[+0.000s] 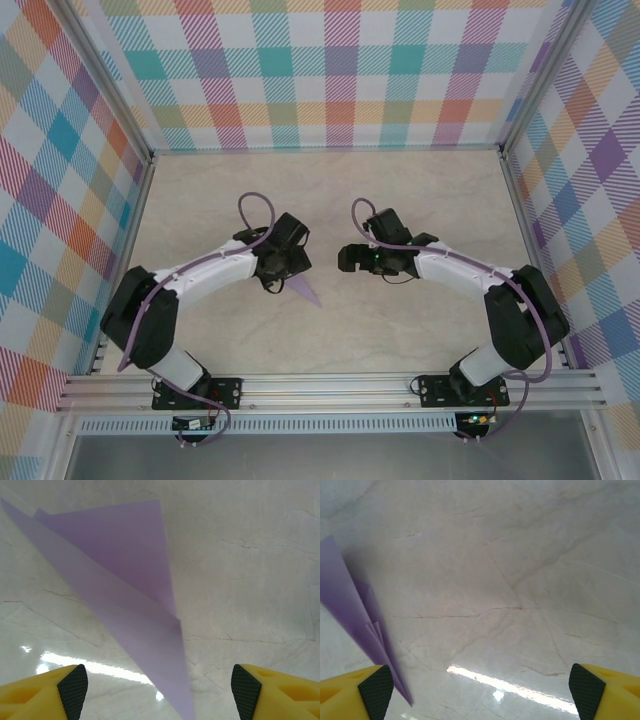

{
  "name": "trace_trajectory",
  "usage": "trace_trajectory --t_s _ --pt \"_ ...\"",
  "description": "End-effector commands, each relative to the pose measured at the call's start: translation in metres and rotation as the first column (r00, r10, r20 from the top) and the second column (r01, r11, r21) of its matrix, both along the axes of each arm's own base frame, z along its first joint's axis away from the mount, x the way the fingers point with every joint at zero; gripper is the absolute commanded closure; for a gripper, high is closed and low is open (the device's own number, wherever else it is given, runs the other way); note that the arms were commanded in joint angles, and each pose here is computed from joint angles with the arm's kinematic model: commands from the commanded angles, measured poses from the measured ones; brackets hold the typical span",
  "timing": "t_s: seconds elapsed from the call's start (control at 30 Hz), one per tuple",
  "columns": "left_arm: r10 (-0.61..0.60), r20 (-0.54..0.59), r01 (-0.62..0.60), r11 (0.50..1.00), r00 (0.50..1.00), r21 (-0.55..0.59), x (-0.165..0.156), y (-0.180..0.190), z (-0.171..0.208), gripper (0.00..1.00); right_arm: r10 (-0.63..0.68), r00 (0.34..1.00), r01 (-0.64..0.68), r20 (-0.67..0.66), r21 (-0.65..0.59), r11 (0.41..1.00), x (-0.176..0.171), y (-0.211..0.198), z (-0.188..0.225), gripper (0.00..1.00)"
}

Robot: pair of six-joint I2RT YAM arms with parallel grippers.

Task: Fold a paper plane with a square sheet of paper (pick it up from the middle)
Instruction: Turn over a paper plane at the center of the table.

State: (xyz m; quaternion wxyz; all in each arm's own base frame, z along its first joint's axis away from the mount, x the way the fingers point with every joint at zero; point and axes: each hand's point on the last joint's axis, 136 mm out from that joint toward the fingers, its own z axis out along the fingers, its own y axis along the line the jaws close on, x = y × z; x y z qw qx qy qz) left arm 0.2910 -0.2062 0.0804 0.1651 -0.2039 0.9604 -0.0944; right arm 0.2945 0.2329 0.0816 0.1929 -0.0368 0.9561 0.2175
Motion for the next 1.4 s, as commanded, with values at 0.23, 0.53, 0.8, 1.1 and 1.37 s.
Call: trace_trajectory --t_s 0.23,0.53,0.8,1.1,1.37 --pt "0.076 -0.083 -0.062 0.984 0.994 0.166 0.003 0.009 -0.021 0.35 -0.032 0.999 0.032 0.027 -0.013 0.999 0.003 -0.01 0.005 0.07" --pt "0.121 -0.087 -0.099 0.97 0.989 0.224 0.0 0.02 -0.021 0.44 -0.032 0.999 0.032 0.003 -0.019 0.999 0.002 -0.01 -0.001 0.07" --pt "0.146 -0.059 -0.129 0.965 0.988 0.228 -0.002 0.027 -0.018 0.6 -0.036 0.999 0.035 -0.011 -0.021 0.999 0.003 -0.008 -0.002 0.08" --pt "0.149 -0.049 -0.133 0.959 0.988 0.249 0.002 0.028 -0.02 0.88 -0.034 0.999 0.034 -0.019 -0.015 0.999 0.002 -0.007 0.0 0.09" --pt "0.048 0.051 -0.055 0.988 0.998 0.143 0.021 0.007 0.037 1.0 -0.103 0.995 0.103 0.002 -0.029 0.994 0.005 -0.023 0.021 0.08"
